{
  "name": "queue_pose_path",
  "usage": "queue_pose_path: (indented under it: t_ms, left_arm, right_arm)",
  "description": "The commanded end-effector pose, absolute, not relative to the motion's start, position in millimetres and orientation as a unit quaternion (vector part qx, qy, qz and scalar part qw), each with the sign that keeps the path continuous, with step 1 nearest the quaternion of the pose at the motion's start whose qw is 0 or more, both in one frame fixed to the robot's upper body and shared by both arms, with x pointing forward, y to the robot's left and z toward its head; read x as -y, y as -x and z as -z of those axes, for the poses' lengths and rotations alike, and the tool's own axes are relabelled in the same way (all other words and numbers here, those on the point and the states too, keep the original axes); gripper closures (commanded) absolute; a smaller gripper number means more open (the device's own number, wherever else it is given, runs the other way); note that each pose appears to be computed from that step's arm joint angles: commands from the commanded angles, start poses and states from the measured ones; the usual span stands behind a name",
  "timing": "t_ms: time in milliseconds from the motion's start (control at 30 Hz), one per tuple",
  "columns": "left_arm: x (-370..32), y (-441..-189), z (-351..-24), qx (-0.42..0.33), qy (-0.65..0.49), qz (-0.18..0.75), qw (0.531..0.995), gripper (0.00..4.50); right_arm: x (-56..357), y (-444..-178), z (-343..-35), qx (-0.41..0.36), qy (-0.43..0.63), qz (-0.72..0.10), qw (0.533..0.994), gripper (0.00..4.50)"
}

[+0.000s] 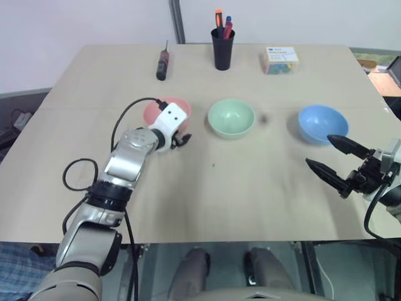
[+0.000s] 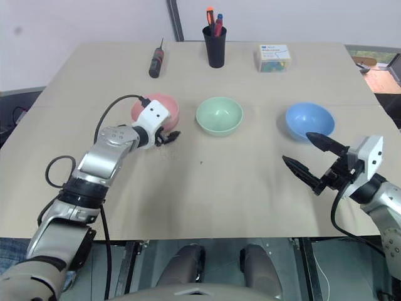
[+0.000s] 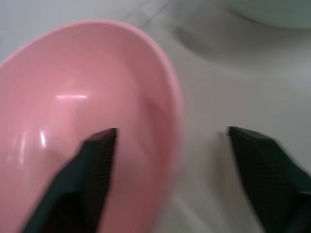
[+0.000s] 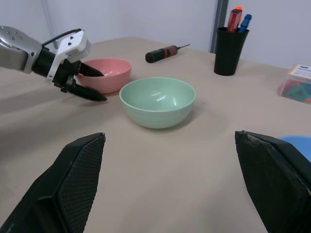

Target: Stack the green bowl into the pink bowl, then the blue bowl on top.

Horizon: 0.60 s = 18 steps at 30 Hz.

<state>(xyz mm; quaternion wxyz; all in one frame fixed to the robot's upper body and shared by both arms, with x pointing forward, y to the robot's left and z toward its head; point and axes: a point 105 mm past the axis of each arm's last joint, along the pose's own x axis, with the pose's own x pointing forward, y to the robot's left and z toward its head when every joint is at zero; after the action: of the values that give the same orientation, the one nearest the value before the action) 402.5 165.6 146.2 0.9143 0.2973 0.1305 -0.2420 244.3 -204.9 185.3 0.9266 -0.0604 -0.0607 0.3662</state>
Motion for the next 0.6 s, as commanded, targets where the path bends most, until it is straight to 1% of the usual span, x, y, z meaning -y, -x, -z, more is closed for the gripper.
queue_pose_path:
  t_ms: [33,67,100,133,200,233,400,500,600]
  left_arm:
    - [-162.7,-404.1,-152.9,-0.119,-0.313,0.253,0.908,2.7]
    - [-164.6,-402.5,-152.7,-0.121,-0.313,0.255,0.907,3.28]
    - [-166.4,-400.8,-151.9,-0.124,-0.314,0.257,0.906,3.4]
    - [-168.1,-399.3,-150.6,-0.127,-0.315,0.259,0.904,3.64]
    - [-170.6,-397.2,-146.3,-0.137,-0.308,0.261,0.905,4.37]
    - [-170.7,-395.6,-144.4,-0.142,-0.303,0.265,0.904,4.45]
    - [-161.6,-391.1,-149.0,-0.129,-0.309,0.297,0.894,4.45]
    - [-149.8,-387.1,-156.4,-0.12,-0.311,0.329,0.884,4.45]
    - [-135.1,-379.8,-162.7,-0.113,-0.324,0.372,0.863,4.45]
  right_arm:
    - [206.4,-238.5,-199.8,0.093,0.078,-0.357,0.926,0.0]
    - [206.6,-238.7,-201.5,0.096,0.079,-0.355,0.926,0.0]
    - [207.0,-239.1,-202.9,0.098,0.079,-0.355,0.927,0.0]
    - [207.3,-239.4,-203.8,0.099,0.079,-0.354,0.927,0.0]
    - [208.0,-239.9,-204.2,0.102,0.073,-0.353,0.927,0.0]
    - [208.2,-239.7,-204.4,0.104,0.071,-0.354,0.927,0.0]
    - [208.7,-237.1,-208.4,0.111,0.071,-0.367,0.921,0.0]
    - [203.7,-230.9,-213.9,0.12,0.074,-0.395,0.908,0.0]
    - [197.1,-223.2,-216.9,0.118,0.085,-0.425,0.893,0.0]
